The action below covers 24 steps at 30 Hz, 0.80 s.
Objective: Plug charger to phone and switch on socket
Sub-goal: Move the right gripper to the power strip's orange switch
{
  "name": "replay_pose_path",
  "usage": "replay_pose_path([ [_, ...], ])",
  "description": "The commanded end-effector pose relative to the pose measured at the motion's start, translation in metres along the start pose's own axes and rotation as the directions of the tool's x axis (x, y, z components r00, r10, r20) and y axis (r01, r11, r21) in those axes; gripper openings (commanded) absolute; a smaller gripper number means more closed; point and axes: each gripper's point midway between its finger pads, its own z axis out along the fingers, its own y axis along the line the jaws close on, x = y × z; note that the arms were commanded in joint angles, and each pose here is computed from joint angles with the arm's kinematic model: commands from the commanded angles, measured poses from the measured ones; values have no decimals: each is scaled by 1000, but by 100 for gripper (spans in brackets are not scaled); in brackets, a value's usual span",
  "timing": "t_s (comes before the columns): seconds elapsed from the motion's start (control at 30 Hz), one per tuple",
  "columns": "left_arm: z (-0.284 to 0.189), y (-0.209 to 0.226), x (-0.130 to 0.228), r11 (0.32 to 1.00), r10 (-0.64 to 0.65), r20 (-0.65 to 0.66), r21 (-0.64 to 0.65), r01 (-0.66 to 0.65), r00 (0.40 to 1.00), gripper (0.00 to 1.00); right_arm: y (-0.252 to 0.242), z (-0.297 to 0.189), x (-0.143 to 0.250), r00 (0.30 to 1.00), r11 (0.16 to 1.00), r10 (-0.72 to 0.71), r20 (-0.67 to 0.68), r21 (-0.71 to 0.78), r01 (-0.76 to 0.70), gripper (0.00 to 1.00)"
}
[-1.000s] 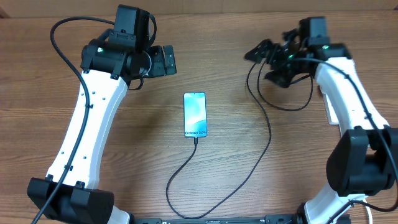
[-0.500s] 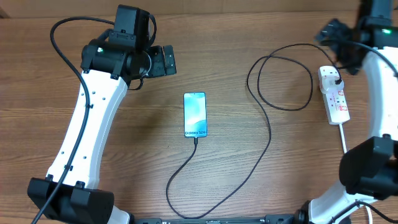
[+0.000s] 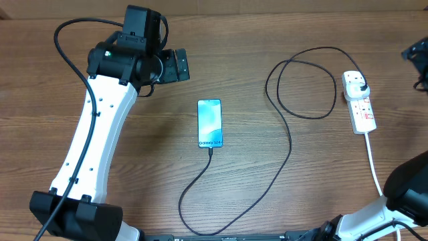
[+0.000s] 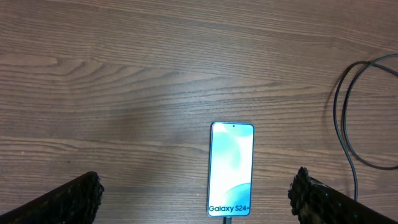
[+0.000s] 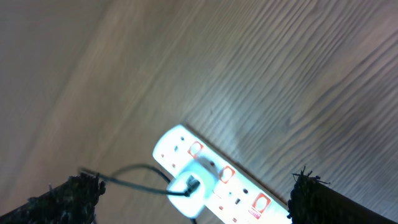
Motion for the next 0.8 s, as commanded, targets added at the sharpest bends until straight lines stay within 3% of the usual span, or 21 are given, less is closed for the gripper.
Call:
replay_pose_path([
  [0.0, -6, 1, -8, 1000, 16, 30, -6, -16, 999, 100, 12, 7, 23, 991, 988, -121, -64, -102, 114, 100],
  [0.4, -6, 1, -8, 1000, 16, 30, -6, -16, 999, 100, -3, 50, 67, 981, 984, -127, -147, -145, 105, 100],
  [0.77, -6, 1, -8, 1000, 16, 30, -6, -16, 999, 100, 17, 79, 89, 974, 957, -198, -111, -239, 167, 100],
])
